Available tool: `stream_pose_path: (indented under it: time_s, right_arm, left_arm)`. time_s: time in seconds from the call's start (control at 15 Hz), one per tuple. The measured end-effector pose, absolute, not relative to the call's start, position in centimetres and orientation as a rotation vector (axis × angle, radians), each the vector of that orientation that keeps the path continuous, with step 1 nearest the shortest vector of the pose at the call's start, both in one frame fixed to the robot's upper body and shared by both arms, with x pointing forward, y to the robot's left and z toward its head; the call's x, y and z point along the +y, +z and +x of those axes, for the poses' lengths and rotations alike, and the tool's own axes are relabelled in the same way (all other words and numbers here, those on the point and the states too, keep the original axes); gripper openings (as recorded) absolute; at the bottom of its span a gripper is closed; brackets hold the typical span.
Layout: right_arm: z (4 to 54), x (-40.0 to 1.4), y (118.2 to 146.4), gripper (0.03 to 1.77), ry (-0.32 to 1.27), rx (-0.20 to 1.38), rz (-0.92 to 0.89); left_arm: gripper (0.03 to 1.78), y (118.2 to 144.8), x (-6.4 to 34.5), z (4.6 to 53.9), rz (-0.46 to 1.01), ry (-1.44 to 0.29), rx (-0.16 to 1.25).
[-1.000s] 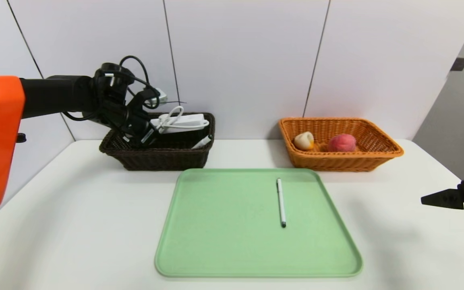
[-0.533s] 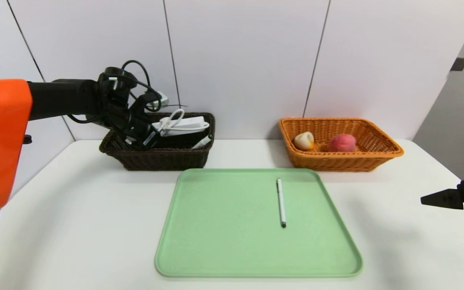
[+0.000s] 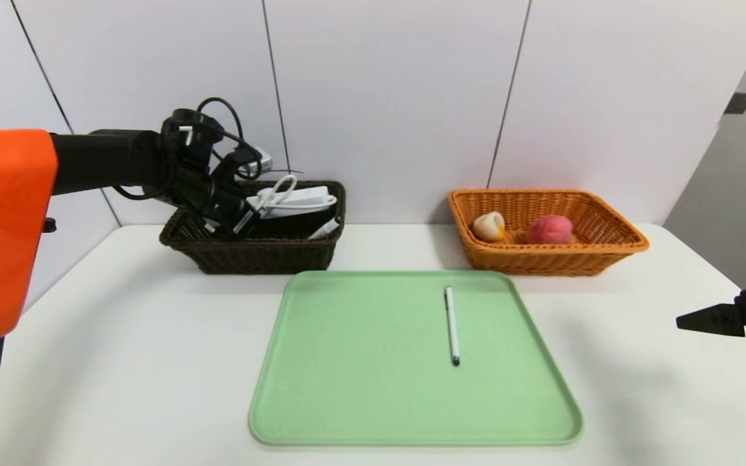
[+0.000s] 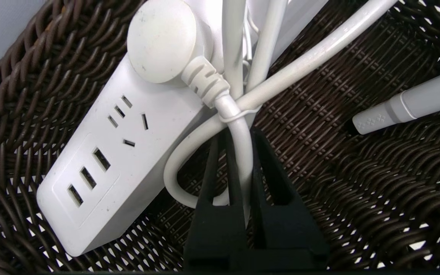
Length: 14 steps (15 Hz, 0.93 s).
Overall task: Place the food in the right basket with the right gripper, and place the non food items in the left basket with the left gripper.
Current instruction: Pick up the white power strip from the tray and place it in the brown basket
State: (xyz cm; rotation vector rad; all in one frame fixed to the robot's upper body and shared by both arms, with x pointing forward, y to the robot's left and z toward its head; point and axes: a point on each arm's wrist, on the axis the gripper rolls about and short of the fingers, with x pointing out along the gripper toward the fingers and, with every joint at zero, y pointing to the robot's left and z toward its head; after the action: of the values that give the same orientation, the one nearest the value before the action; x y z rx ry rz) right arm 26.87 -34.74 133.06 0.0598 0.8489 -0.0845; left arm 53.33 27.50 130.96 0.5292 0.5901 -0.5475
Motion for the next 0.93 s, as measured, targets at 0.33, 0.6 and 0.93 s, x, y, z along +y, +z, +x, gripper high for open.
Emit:
stream_pose_path:
  time_s: [0.33,0.6,0.93]
  right_arm:
    - [26.9,-34.8,133.3,1.71,-0.085,0.841,0.06]
    - [26.9,-34.8,133.3,1.71,-0.089,0.838,0.056]
    - [26.8,-34.8,133.3,1.71,-0.091,0.838,0.057]
  left_arm:
    - [0.12,131.0,27.5,53.3,0.531,-0.536,0.595]
    - [0.76,131.0,27.5,53.3,0.538,-0.511,0.603]
    - [1.21,132.0,27.1,53.1,0.474,-0.484,0.569]
